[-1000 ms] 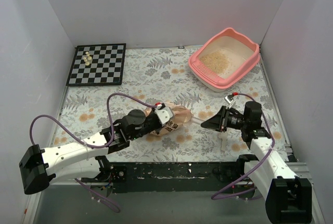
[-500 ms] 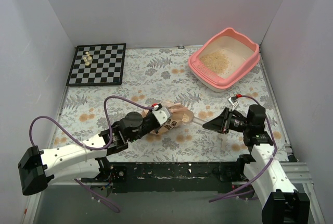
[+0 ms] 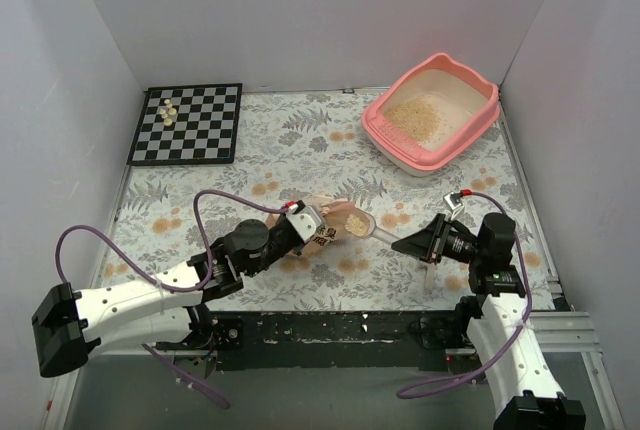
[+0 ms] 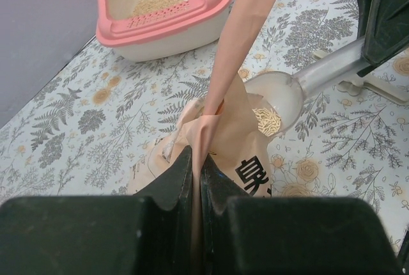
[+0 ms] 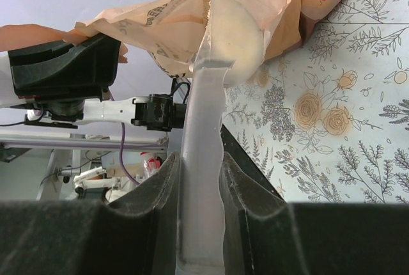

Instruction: Fill the litter box with clean litter

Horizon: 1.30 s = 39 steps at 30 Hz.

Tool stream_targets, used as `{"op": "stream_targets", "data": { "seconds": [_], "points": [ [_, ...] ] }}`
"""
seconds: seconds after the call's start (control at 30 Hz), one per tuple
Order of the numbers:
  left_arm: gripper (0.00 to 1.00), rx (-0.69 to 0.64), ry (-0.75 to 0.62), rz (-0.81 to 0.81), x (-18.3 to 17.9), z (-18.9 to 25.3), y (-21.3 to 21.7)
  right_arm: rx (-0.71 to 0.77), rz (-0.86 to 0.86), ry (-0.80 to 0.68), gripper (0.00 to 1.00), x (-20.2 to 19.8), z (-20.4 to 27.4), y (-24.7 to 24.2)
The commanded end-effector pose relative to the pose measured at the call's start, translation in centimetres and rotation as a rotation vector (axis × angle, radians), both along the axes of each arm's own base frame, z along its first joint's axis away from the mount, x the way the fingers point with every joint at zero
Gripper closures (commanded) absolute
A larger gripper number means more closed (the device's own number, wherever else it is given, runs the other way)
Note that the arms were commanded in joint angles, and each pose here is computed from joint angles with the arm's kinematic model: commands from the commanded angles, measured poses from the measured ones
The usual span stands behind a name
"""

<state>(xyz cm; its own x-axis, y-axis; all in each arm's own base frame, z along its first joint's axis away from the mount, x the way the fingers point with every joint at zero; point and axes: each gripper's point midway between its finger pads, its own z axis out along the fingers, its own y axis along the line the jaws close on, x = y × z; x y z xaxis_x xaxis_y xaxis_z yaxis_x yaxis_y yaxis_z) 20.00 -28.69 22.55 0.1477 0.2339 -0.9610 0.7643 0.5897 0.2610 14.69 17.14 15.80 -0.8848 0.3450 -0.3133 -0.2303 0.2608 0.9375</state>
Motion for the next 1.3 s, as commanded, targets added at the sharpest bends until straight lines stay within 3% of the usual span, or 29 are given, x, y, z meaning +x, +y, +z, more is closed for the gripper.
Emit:
{"op": "stream_targets", "data": {
  "seconds": [0.0, 0.43, 0.87, 1.27],
  "points": [
    [1.00, -0.131, -0.066, 0.051, 0.4, 3.4, 0.9, 0.009, -0.014, 0.051, 0.99, -0.3, 0.0, 0.0],
    [1.00, -0.161, -0.068, 0.058, 0.4, 4.0, 1.1, 0.105, -0.050, 0.015, 0.99, -1.5, 1.6, 0.2],
    [1.00, -0.266, 0.004, 0.060, -0.1, 7.6, 1.1, 0.160, 0.002, -0.057, 0.99, -3.1, 5.4, 0.4],
    [1.00, -0.439, 0.017, 0.043, -1.6, 12.6, 3.1, 0.200, -0.015, -0.089, 0.99, -3.8, 8.3, 0.4]
  ]
}}
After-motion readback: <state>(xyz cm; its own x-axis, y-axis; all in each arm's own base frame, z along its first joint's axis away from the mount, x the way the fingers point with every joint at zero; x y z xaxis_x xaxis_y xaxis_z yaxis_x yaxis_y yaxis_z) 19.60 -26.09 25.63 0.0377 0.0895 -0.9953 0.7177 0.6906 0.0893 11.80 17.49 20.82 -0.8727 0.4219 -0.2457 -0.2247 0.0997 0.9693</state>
